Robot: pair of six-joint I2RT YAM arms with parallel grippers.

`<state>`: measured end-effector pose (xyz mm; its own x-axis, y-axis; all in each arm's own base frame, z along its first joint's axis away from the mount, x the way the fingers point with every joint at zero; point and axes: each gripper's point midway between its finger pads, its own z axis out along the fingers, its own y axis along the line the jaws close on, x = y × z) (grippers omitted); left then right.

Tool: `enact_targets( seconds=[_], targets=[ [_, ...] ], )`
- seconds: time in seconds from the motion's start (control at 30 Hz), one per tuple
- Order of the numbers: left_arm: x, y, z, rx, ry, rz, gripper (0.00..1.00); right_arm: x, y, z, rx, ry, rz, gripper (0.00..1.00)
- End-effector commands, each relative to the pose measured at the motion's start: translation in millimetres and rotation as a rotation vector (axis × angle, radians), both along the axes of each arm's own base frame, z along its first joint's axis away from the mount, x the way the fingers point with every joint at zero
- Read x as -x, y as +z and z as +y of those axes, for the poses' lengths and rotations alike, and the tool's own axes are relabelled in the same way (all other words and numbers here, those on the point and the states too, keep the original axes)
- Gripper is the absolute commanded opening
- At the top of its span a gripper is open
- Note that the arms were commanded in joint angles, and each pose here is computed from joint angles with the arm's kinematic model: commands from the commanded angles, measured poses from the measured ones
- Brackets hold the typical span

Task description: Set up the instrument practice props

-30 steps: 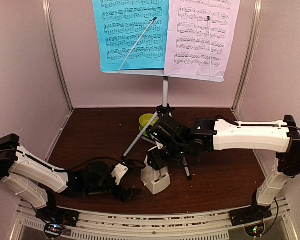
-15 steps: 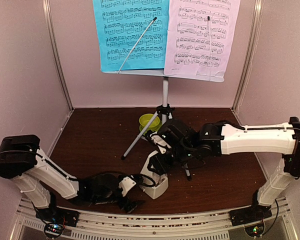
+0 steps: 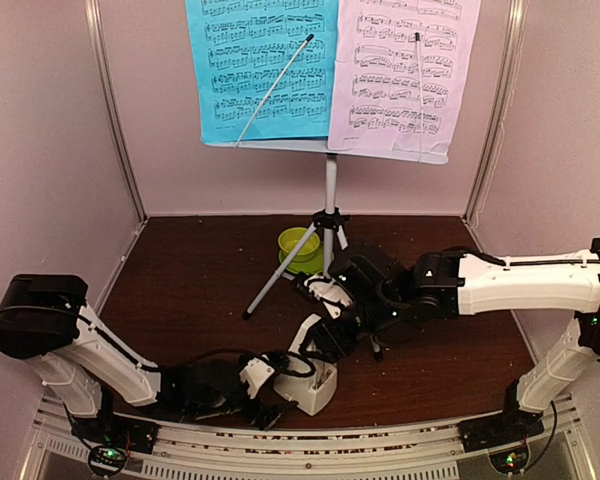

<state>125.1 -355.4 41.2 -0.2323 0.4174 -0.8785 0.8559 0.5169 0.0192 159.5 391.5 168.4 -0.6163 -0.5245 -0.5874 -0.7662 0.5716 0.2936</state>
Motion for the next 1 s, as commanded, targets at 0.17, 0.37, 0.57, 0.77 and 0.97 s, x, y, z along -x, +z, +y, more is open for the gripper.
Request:
enact_targets(
  seconds=[0.17,0.37,0.57,0.77,0.97],
  targets=[
    [11.9,6.8,-13.4,0.075,-0.021,0.019,0.93,6.6,34.2,7.7,-0.131,0.036,-0.023,0.21],
    [18.0,2.2,-8.6,0.079,-0.012,0.026,0.91,6.6,34.9,9.5,-0.137,0.038,-0.019,0.21],
    [17.5,1.7,-4.0,0.097,0.006,0.039,0.83,7.7,34.6,13.7,-0.141,0.051,-0.01,0.21],
    [16.0,2.0,1.6,0.113,0.028,0.048,0.75,7.7,34.6,15.7,-0.138,0.057,-0.008,0.2],
    [16.1,2.3,2.7,0.119,0.032,0.05,0.7,7.8,34.2,18.8,-0.136,0.066,-0.004,0.2]
  ],
)
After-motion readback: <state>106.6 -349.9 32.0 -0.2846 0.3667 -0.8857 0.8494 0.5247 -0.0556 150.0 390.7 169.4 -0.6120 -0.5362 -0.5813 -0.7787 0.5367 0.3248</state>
